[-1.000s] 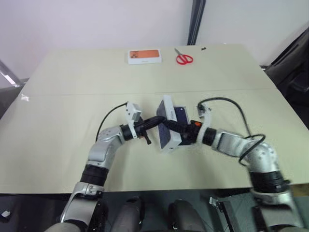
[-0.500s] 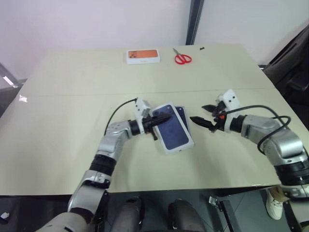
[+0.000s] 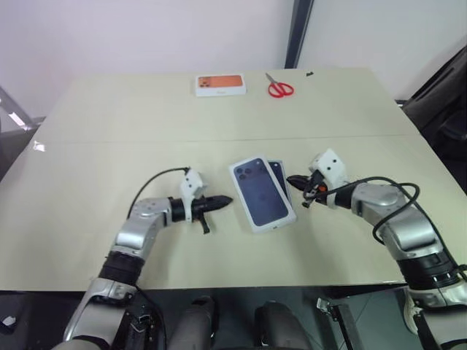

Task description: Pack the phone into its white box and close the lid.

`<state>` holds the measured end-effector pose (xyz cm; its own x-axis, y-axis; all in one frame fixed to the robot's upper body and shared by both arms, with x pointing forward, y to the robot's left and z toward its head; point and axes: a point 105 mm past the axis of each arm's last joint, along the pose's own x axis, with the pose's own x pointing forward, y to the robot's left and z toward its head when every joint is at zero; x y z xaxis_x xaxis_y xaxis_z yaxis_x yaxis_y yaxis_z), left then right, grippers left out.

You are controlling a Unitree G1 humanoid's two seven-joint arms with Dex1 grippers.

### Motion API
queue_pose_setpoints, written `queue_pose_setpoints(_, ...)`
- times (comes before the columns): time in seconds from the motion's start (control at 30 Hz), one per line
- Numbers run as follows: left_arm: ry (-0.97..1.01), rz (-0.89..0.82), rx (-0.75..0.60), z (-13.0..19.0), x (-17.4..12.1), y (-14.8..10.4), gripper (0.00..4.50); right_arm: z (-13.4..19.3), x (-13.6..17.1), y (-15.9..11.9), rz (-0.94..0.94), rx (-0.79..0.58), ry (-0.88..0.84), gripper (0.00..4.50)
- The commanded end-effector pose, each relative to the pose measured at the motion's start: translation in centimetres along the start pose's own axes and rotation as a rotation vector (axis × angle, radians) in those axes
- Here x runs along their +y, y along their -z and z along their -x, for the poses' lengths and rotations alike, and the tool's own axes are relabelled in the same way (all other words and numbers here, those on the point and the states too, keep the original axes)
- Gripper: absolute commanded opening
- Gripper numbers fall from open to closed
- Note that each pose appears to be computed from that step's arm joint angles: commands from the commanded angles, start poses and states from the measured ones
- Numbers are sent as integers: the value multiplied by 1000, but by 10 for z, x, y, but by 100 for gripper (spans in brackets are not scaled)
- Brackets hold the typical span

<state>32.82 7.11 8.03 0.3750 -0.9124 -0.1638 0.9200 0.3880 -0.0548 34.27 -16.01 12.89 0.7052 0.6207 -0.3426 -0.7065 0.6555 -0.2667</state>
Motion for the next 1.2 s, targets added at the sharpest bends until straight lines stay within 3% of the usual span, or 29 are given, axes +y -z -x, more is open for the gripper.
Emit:
queue_pose_setpoints(0.03,-14,-38,-50,-8,4,-17,0,0,3,-13,53,-40,-6,9)
queue_pose_setpoints(0.4,-13,-51,-121,-30,6,-41,0,2,0,-13,54,-42,25,9)
queue_pose_setpoints(0.9,-4,-36,-121,-36,4,-40,0,8,-1,-2,46,-9,48,9)
queue_pose_setpoints(1.2,-46,-18,-134,-30,13,-42,0,6,1,-10,51,-28,41,9)
